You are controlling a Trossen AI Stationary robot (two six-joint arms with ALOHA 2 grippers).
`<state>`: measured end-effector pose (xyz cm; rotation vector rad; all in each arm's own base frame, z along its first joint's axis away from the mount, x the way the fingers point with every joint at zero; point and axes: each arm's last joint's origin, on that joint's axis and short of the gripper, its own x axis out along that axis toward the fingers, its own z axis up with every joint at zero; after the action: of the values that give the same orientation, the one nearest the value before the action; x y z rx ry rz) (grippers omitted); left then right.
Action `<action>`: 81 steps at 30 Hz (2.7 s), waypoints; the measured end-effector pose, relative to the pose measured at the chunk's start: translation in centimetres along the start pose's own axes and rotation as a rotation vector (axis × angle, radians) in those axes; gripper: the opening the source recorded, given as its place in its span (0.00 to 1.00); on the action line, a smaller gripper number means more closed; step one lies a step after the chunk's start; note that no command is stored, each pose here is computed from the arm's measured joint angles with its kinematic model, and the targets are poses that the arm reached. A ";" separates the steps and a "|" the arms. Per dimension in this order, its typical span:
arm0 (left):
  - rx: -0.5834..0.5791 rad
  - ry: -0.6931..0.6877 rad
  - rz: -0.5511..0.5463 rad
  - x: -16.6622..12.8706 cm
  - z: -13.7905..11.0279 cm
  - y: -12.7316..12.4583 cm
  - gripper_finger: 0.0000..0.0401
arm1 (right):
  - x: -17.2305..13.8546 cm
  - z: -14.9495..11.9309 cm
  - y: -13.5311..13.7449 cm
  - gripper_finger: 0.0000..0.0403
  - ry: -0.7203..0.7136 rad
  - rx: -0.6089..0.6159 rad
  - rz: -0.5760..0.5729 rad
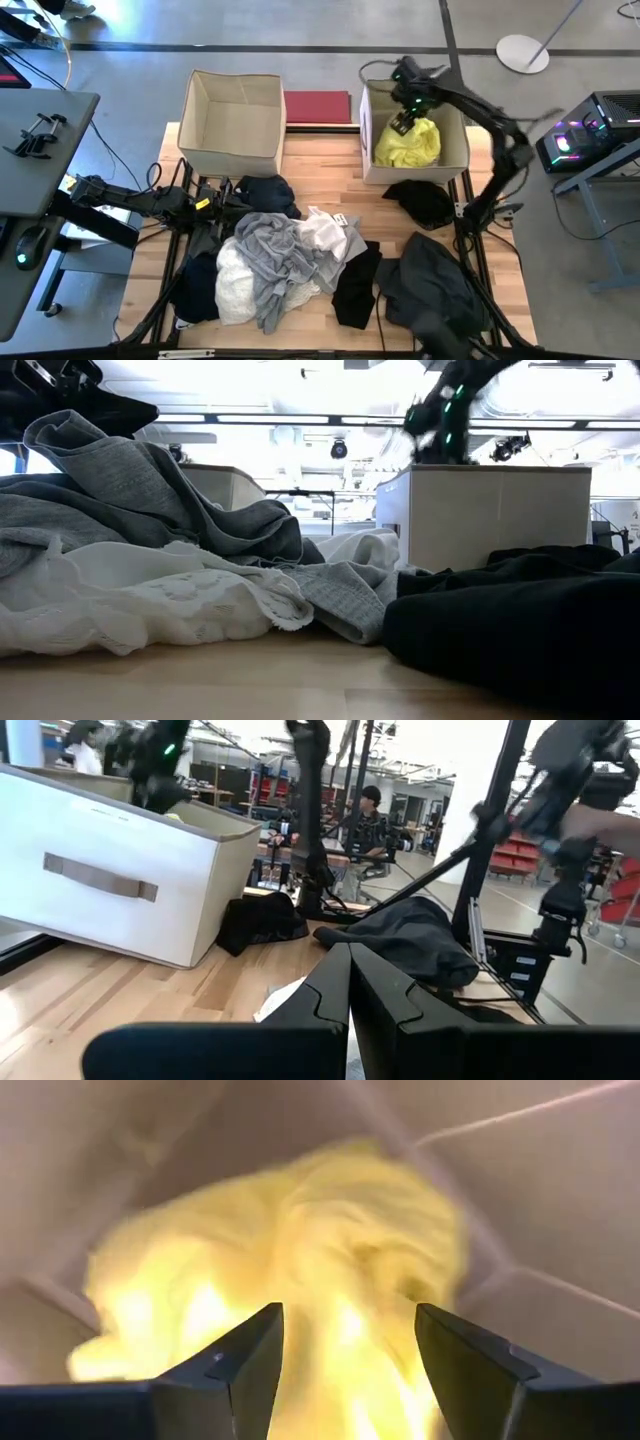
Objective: Sort clothes
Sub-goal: Put the yellow cloth into the right laundry organizer, then put the gray boxer into the left laundry organizer
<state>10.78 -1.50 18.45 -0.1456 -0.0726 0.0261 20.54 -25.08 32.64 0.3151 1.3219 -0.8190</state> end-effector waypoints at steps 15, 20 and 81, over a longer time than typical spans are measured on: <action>0.097 -0.024 0.242 0.5 3.2 0.2 0.00 | -19.1 -8.3 8.9 0.54 -0.856 -0.200 0.432; 0.162 0.240 0.380 1.8 6.3 -0.3 0.00 | -19.6 -9.9 13.8 0.54 -0.817 -0.333 0.395; -0.369 1.939 0.827 5.9 -7.1 -1.5 0.04 | -4.7 -17.0 28.6 0.54 -0.605 -0.496 0.534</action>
<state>17.20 -3.84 12.06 -0.5055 1.9352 0.6815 27.55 7.09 25.91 0.0086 0.7705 -0.0953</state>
